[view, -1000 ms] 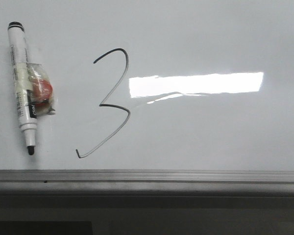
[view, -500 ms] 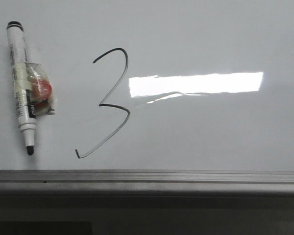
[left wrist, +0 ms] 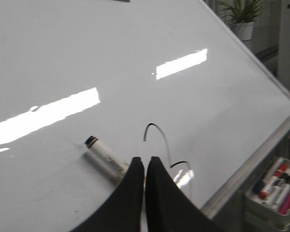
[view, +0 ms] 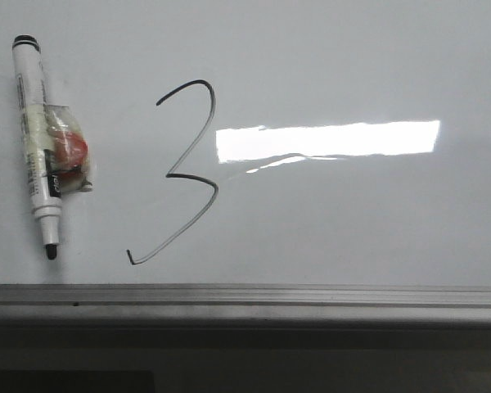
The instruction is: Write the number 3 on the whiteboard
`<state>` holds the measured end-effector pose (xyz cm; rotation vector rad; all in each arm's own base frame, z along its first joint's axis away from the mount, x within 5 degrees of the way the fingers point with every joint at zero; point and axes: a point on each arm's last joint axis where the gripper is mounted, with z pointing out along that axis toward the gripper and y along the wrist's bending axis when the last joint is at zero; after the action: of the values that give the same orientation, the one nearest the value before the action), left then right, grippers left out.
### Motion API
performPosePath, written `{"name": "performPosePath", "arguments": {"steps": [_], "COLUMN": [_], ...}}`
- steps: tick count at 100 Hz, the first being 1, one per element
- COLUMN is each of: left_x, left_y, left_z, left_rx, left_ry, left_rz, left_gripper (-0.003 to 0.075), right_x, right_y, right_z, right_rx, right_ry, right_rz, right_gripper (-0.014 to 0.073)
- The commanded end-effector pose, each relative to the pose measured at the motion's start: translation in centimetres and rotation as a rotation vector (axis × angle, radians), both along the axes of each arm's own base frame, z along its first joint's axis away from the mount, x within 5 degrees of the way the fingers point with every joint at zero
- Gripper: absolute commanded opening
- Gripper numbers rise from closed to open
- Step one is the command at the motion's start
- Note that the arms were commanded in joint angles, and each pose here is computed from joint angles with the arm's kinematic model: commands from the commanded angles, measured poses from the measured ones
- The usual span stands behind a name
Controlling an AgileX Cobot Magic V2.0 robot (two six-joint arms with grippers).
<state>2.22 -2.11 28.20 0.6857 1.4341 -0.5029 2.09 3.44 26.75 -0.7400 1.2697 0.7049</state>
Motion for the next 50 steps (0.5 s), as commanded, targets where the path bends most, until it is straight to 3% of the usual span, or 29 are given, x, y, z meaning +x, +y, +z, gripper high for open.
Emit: {"name": "performPosePath", "arguments": {"steps": [1, 27, 37, 50], "left_x": [0.3, 2.1, 2.6, 3.1], "left_y": [0.3, 1.0, 1.2, 1.6], "left_z": [1.0, -2.6, -4.7, -8.0], "left_rx": [-0.007, -0.069, -0.163, -0.152], "left_ry": [-0.088, -0.016, 0.079, 0.129], "left_rz": [0.09, 0.517, 0.612, 0.695], "left_gripper": [-0.002, -0.002, -0.002, -0.002], "right_x": [0.1, 0.1, 0.1, 0.1], "right_y": [-0.3, -0.3, -0.3, -0.3], "right_z": [1.4, 1.4, 1.4, 1.4], "right_rx": [0.071, 0.071, 0.071, 0.071], "right_ry": [-0.052, -0.052, -0.052, -0.052], "right_rz": [-0.027, -0.027, -0.027, -0.027], "right_gripper": [-0.0046, -0.0045, -0.0046, -0.0046]}}
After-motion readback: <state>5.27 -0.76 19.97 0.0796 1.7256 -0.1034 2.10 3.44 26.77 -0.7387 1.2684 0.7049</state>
